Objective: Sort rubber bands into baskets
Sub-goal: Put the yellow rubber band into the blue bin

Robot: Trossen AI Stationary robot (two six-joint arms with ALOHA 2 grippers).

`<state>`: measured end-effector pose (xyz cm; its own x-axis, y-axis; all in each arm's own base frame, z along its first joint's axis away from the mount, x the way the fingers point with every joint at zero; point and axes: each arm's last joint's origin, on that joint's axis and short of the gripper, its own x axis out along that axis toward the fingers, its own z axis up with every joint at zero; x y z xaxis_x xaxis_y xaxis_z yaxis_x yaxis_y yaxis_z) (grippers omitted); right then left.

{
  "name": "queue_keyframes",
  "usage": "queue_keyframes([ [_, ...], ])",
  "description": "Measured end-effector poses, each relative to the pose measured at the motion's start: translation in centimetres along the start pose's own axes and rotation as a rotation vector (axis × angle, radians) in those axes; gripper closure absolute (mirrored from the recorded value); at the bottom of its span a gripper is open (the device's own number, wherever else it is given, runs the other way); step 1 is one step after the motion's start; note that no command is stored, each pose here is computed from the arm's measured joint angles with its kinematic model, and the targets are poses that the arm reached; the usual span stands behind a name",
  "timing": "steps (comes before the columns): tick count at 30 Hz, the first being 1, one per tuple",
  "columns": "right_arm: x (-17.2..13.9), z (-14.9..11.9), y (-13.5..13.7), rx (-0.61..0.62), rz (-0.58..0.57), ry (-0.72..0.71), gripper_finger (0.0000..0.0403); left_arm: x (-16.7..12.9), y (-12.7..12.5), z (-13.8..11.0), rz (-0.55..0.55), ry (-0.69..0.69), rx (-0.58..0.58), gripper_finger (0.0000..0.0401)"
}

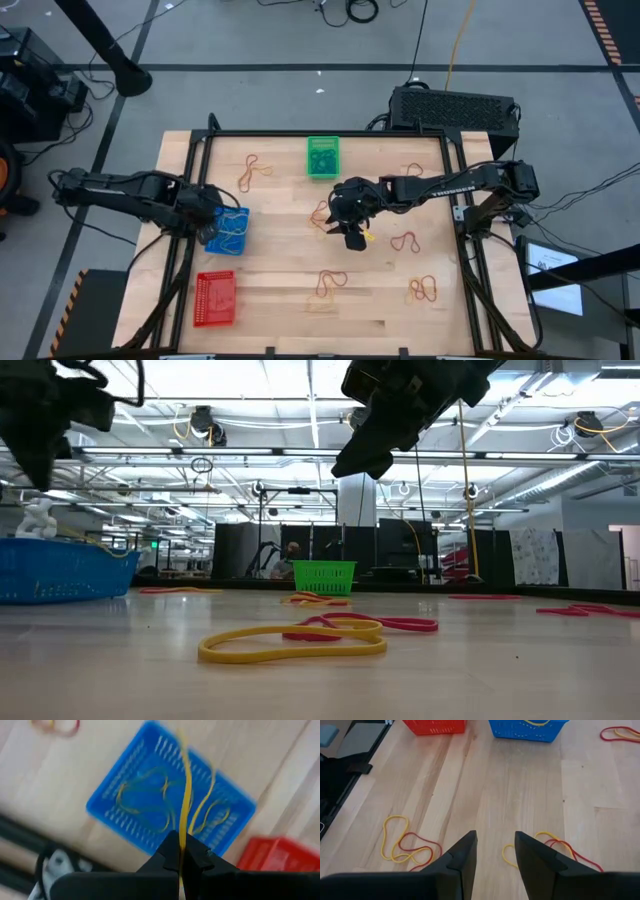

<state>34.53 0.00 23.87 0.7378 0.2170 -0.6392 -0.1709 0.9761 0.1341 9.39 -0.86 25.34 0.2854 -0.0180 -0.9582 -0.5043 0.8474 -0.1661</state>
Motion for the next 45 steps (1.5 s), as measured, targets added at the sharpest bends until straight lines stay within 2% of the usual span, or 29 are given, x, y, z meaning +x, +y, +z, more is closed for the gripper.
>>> queue_keyframes([
  [4,0.0,0.0,0.0,0.0,0.0,0.0,0.0277,0.0,0.4,-0.5,0.057,0.065,-0.021,0.0401],
  [11,0.0,0.0,0.0,-0.006,0.0,0.001,0.0277,0.0,0.5,-0.5,0.07,0.054,-0.024,0.0401],
  [21,0.0,0.0,0.0,-0.006,0.0,0.001,0.0277,0.3,-1.0,1.4,-0.046,-0.098,0.004,0.0401],
  [27,0.0,0.0,0.0,0.001,0.0,0.002,0.0277,1.1,-1.5,2.1,-0.02,-0.065,0.03,0.04],
  [40,0.0,0.0,0.1,0.003,0.001,0.004,0.0277,2.7,-2.2,2.9,0.051,0.034,0.056,0.0329],
  [45,0.0,-0.1,0.1,0.006,0.001,0.015,0.0277,2.8,-2.3,3.0,0.046,0.027,0.087,0.0318],
])
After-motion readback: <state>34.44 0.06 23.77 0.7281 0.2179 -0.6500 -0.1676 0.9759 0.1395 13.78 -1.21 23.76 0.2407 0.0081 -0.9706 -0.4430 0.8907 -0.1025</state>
